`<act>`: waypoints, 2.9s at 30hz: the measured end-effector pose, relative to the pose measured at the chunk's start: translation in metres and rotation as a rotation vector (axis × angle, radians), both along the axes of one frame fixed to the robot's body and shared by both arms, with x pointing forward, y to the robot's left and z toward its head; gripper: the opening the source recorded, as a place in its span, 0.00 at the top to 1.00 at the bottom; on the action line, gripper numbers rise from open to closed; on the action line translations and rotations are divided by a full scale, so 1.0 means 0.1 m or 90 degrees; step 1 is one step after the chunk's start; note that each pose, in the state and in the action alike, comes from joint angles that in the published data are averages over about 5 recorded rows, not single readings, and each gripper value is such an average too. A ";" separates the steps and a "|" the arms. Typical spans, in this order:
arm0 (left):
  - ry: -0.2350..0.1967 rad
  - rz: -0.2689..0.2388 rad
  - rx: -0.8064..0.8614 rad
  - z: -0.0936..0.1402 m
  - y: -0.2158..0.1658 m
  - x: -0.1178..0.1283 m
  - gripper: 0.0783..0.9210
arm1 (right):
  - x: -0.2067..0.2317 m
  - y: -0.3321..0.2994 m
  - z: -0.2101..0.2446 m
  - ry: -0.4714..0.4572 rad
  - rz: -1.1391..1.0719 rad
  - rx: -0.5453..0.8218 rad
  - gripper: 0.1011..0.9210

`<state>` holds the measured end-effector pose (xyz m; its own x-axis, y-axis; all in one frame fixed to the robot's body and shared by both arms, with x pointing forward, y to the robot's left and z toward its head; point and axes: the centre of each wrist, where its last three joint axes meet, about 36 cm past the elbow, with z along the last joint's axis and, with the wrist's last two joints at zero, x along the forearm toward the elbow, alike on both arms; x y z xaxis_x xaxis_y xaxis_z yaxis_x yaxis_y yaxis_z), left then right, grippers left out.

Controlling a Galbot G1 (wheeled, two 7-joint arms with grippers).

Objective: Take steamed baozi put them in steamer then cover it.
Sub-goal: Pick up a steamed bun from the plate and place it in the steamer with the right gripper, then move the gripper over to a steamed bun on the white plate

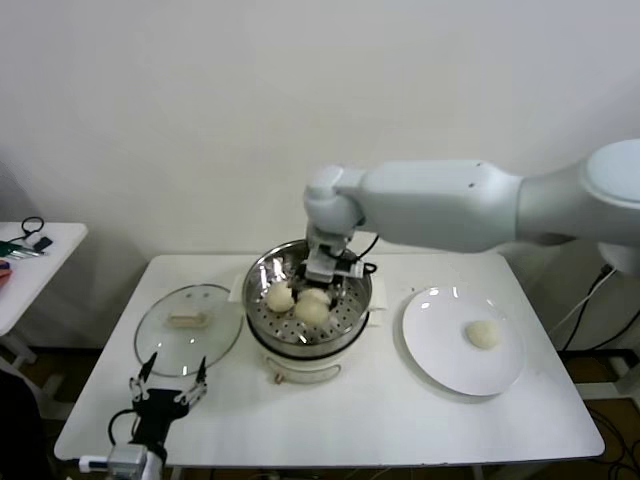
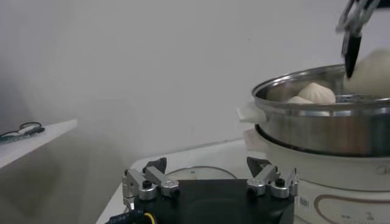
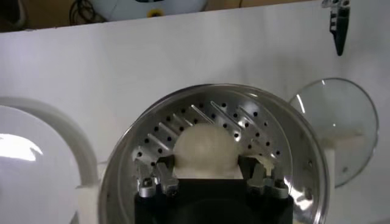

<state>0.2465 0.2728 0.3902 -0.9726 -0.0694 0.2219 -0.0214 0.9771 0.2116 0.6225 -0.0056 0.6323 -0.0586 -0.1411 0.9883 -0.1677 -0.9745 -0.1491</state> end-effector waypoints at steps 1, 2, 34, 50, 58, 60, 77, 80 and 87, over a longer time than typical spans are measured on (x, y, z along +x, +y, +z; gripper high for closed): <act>0.000 0.000 0.000 0.00 0.00 0.00 0.12 | 0.01 0.01 -0.06 0.003 0.001 0.000 0.28; 0.000 0.001 0.000 0.00 0.00 0.00 0.12 | 0.02 0.02 -0.12 0.006 0.001 0.000 0.28; -0.007 0.004 0.006 0.07 0.03 0.02 0.12 | 0.62 -1.65 0.66 0.024 -0.343 0.037 0.12; -0.003 0.001 0.007 0.06 0.03 0.01 0.12 | 0.35 -3.89 -0.36 0.027 -0.754 0.035 0.12; 0.006 0.006 0.009 0.02 0.03 -0.01 0.12 | 0.22 -4.21 -1.02 0.032 -0.831 0.022 0.12; 0.007 0.006 0.009 0.01 0.02 -0.01 0.12 | 0.20 -4.26 -1.16 0.033 -0.844 0.019 0.12; 0.011 0.002 0.015 0.01 -0.01 0.00 0.12 | 0.18 -4.35 -1.75 0.033 -0.909 0.035 0.14; 0.011 0.002 0.016 0.02 -0.01 0.00 0.12 | 0.18 -4.35 -1.77 0.034 -0.915 0.037 0.20; 0.012 0.000 0.018 0.03 -0.03 0.01 0.12 | 0.16 -4.36 -1.78 0.041 -0.925 0.045 0.29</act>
<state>0.2472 0.2701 0.3928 -0.9683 -0.0758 0.2378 -0.0171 0.9707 0.2396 0.6388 -0.4415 0.4540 -0.1469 -0.0447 0.9881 -0.9874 0.0660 -0.1438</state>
